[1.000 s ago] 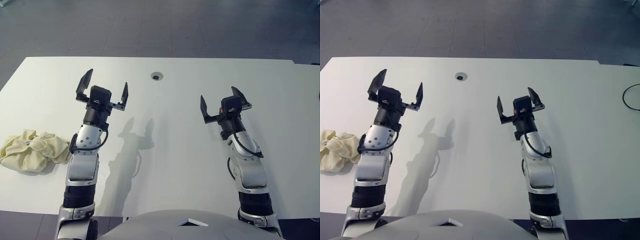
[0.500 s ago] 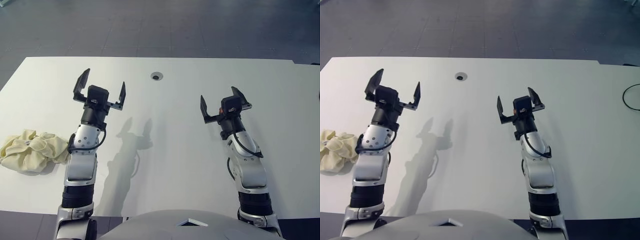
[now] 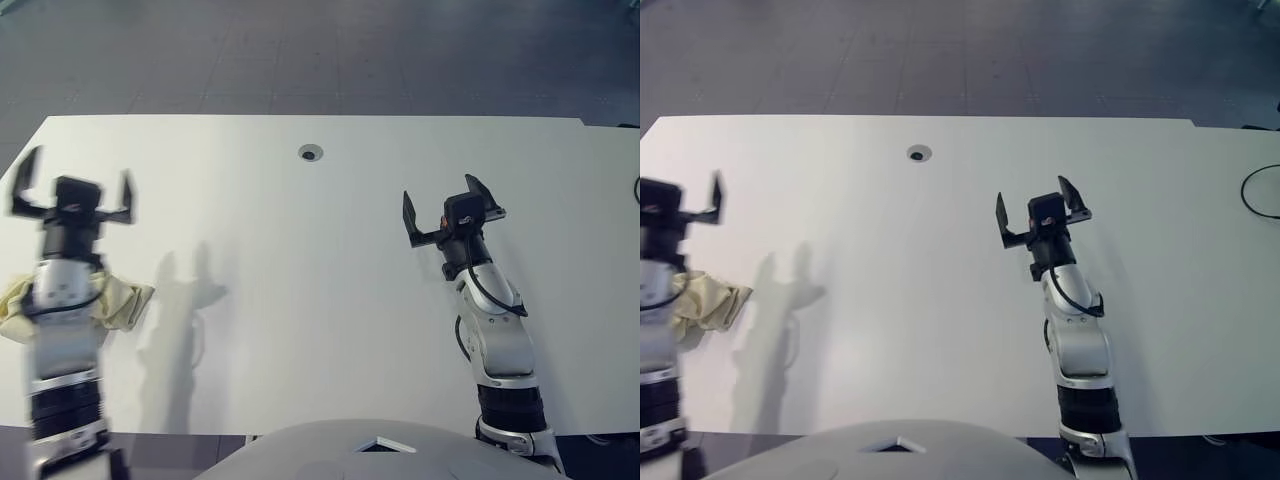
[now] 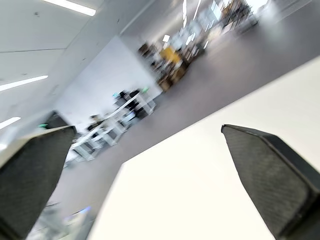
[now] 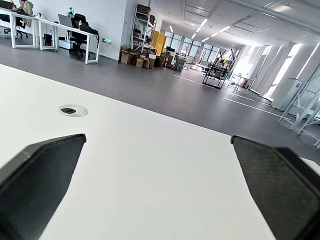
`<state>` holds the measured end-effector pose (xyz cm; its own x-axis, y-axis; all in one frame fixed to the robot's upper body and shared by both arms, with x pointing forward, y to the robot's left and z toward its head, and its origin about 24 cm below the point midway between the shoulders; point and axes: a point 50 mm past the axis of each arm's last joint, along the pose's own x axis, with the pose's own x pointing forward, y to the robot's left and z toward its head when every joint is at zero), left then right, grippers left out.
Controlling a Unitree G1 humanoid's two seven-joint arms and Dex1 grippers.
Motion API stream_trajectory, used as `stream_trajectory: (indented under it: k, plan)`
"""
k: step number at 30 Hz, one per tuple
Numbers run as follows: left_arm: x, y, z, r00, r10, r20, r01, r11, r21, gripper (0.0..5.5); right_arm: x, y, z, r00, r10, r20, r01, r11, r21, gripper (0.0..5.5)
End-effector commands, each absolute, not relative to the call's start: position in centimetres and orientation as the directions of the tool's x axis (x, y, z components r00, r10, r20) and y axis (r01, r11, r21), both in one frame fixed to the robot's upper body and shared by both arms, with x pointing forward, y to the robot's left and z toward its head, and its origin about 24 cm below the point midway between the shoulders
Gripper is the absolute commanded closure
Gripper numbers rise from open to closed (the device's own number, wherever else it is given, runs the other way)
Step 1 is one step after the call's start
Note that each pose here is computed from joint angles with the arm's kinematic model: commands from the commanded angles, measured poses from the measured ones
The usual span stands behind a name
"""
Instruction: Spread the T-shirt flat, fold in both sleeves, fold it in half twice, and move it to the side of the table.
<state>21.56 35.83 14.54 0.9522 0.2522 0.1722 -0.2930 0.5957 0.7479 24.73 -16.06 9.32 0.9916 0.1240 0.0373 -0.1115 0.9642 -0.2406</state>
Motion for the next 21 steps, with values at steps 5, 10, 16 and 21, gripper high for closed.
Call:
stream_trajectory:
  k: [5, 10, 16, 21]
  plan:
    - [15.0, 45.7, 15.0, 0.858, 0.512, 0.035, -0.224, 0.312, 0.923, 0.10, 24.3, -16.1, 9.2, 0.992, 0.122, 0.029, -0.111, 0.964, -0.240, 0.11]
    - [11.7, 47.7, 11.5, 0.791, 0.588, -0.167, -0.073, 0.362, 0.929, 0.10, 24.3, -16.3, 9.2, 0.992, 0.122, 0.025, -0.112, 0.963, -0.246, 0.11]
    - [12.6, 45.8, 8.8, 0.843, 0.455, -0.286, 0.043, 0.473, 0.880, 0.10, 24.3, -16.4, 9.1, 0.993, 0.119, 0.019, -0.111, 0.962, -0.249, 0.11]
    - [13.7, 43.5, 5.9, 0.858, 0.327, -0.395, 0.167, 0.551, 0.817, 0.10, 24.5, -16.4, 9.2, 0.992, 0.121, 0.020, -0.112, 0.961, -0.252, 0.11]
